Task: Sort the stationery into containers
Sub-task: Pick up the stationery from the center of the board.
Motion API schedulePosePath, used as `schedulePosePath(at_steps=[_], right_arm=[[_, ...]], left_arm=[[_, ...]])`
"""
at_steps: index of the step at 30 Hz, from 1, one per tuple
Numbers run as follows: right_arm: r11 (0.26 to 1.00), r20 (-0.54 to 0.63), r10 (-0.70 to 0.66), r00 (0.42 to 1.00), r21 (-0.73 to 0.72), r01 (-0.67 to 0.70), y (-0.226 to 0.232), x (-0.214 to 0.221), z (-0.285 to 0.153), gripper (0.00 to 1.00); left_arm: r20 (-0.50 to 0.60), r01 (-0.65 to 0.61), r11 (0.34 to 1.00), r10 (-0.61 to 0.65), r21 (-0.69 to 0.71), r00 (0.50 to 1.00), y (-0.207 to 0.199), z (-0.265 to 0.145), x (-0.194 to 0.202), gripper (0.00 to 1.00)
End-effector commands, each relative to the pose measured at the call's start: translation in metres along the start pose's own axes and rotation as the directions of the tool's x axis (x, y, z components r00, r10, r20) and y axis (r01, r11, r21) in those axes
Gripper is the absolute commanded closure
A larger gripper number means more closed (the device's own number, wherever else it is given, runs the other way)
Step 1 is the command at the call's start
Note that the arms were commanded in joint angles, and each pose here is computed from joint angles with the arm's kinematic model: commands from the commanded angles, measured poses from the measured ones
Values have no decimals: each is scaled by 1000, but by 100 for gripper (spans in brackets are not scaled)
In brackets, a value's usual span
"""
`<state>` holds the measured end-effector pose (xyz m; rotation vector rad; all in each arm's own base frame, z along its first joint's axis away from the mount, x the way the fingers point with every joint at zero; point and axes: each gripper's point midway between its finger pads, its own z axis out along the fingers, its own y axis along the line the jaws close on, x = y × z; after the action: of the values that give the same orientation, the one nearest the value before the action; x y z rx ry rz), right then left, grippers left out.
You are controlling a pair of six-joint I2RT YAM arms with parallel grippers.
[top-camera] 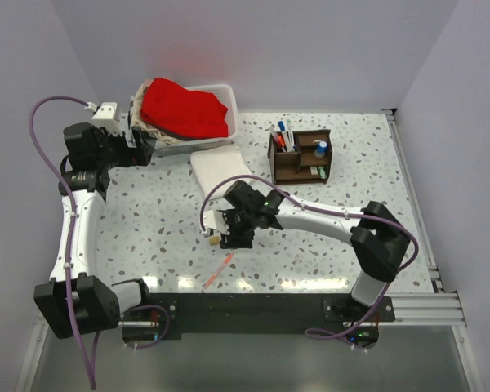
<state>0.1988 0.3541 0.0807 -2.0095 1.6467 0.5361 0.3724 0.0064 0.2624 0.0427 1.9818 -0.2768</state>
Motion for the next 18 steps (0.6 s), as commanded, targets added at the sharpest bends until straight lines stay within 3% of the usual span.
schedulePosePath(at_steps=[1,8,18], right_arm=[[985,96,-167,981,54,163,-18,-39,10,39],[991,132,-123,984,66,116,-25,-53,27,48],[994,112,-112,987,18,110,-25,-53,51,51]], left_arm=[[14,-26,999,26,-26,1000,7,-5,-2,0],[-2,-24,999,24,-35,1000,11,-1,3,0],[-18,-27,998,27,-48,999,15,3,8,0]])
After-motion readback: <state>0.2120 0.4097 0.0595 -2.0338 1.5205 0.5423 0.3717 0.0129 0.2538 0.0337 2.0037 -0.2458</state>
